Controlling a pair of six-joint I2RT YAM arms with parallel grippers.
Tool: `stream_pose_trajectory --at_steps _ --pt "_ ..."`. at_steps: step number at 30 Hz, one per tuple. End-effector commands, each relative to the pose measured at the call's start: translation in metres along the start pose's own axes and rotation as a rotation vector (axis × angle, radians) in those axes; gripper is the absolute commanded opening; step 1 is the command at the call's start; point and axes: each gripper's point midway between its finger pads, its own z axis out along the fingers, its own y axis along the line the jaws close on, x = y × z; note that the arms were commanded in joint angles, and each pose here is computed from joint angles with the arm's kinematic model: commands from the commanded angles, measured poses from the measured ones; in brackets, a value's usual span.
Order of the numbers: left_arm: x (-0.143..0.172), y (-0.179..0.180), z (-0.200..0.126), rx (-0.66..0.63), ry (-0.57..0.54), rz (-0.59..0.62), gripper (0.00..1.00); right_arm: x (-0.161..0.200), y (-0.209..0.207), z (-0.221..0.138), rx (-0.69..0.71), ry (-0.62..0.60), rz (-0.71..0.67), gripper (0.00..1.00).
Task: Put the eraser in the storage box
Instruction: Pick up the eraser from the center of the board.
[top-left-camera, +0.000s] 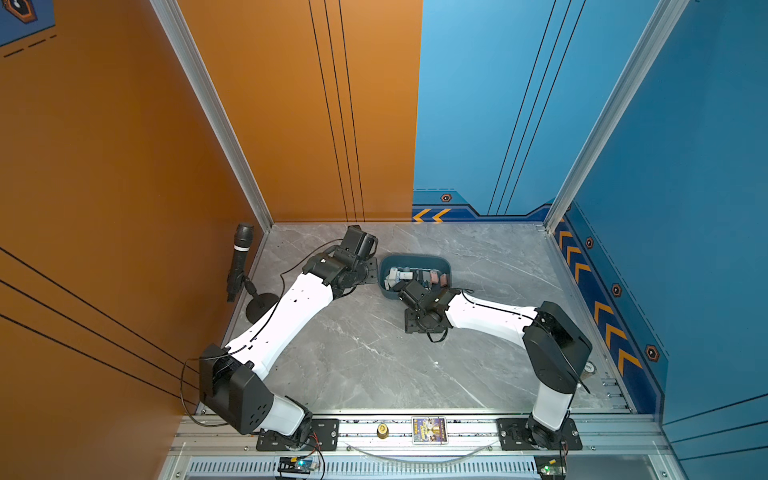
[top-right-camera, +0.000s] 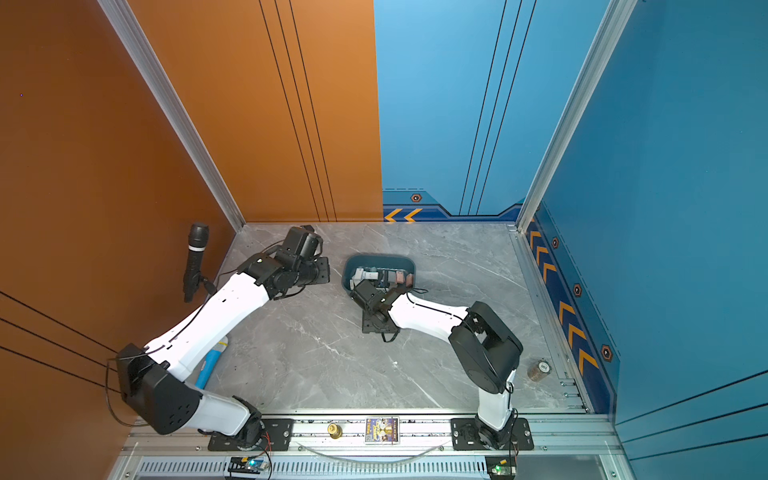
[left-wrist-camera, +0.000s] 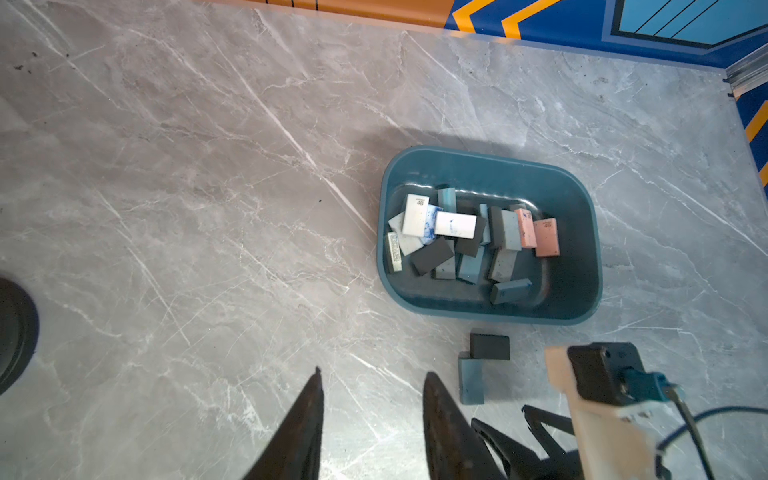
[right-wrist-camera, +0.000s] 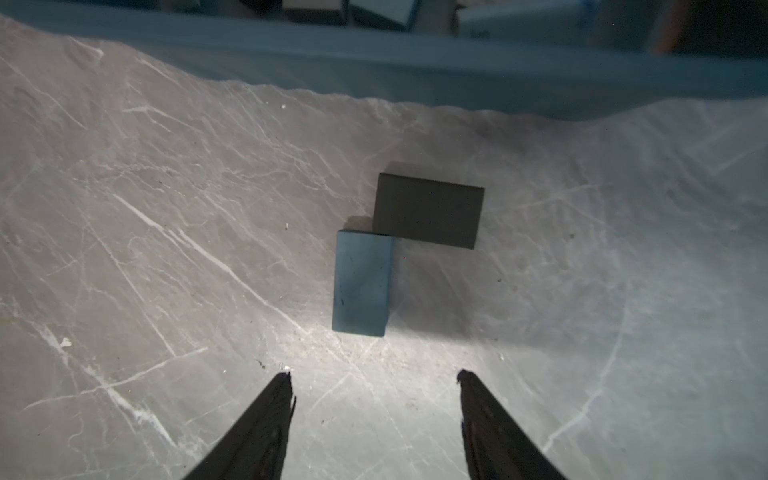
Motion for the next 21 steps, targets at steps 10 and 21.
stream_pose_trajectory --at_steps 10,21 --pt "0.014 0.021 -0.013 -0.008 -0.012 -0.054 0.41 -0.007 0.001 0.022 0.073 0.002 -0.025 0.68" --pt "0.020 0.031 -0.016 -0.015 -0.013 -0.072 0.41 -0.005 -0.006 0.035 0.134 0.023 -0.031 0.62"
